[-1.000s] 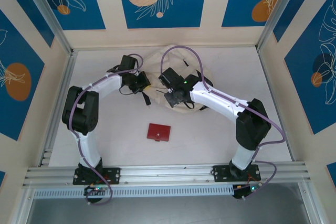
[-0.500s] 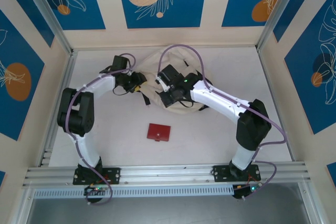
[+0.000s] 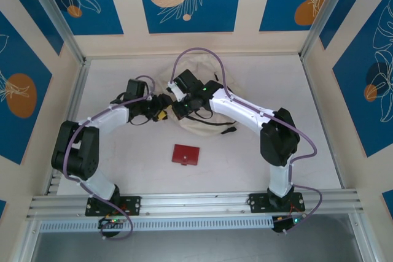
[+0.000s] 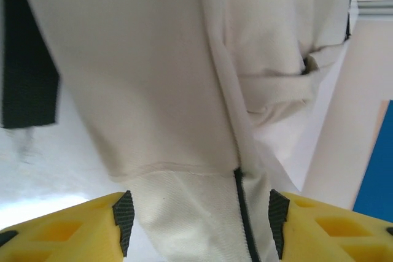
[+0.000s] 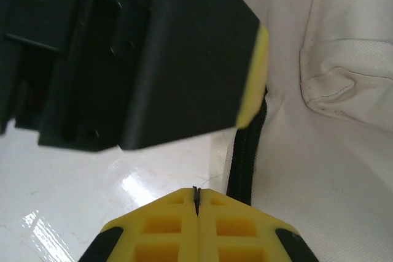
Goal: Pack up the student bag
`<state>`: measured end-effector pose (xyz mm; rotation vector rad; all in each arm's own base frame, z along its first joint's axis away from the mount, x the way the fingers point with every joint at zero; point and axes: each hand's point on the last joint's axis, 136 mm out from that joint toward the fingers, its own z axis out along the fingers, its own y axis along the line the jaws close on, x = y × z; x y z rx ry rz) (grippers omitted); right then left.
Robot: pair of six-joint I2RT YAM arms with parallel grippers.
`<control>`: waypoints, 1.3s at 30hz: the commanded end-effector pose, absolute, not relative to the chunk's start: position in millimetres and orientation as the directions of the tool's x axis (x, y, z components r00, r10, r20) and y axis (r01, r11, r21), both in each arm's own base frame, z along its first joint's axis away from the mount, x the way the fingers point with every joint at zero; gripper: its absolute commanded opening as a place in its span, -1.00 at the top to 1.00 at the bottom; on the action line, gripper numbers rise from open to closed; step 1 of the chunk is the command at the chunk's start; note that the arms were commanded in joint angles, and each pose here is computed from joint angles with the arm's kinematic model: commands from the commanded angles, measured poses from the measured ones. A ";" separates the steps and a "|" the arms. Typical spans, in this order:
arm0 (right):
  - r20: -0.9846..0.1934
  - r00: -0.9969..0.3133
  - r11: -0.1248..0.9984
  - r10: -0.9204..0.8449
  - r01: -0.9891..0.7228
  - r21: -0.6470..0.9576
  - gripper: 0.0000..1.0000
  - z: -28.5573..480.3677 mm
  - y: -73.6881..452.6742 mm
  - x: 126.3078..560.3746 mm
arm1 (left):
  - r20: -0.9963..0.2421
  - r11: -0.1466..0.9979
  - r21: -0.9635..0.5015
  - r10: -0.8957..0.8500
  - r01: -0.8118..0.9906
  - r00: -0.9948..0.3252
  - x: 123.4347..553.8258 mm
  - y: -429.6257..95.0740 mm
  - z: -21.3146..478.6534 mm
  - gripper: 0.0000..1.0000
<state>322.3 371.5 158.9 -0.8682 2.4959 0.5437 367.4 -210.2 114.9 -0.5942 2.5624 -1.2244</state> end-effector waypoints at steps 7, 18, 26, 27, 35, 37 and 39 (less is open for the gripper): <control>-0.546 -0.700 0.708 -0.461 -0.660 0.249 1.00 173.2 375.9 311.8 | 0.023 0.498 -0.821 -0.460 -0.279 -0.888 365.5 -229.5 115.8 0.33; -0.496 -0.710 0.758 -0.500 -0.635 0.145 1.00 164.9 354.7 307.7 | 0.015 0.554 -0.773 -0.469 -0.308 -0.883 357.8 -220.3 97.7 1.00; -0.508 -0.728 0.836 -0.460 -0.548 0.029 1.00 183.4 329.0 314.6 | -0.005 0.591 -0.747 -0.464 -0.305 -0.886 357.8 -215.7 89.5 1.00; -0.508 -0.732 0.843 -0.453 -0.537 0.022 1.00 183.7 326.5 315.7 | -0.006 0.594 -0.744 -0.464 -0.306 -0.886 357.9 -215.0 88.1 1.00; -0.488 -0.769 0.893 -0.414 -0.447 -0.053 1.00 180.5 307.4 319.1 | -0.020 0.620 -0.723 -0.460 -0.305 -0.888 359.6 -209.8 81.6 1.00; -0.494 -0.768 0.897 -0.408 -0.439 -0.058 1.00 183.6 305.8 319.2 | -0.022 0.624 -0.720 -0.458 -0.304 -0.888 359.4 -208.7 81.0 1.00; -0.497 -0.770 0.901 -0.400 -0.430 -0.059 1.00 185.2 304.3 319.2 | -0.028 0.627 -0.717 -0.462 -0.304 -0.886 360.1 -206.0 81.5 1.00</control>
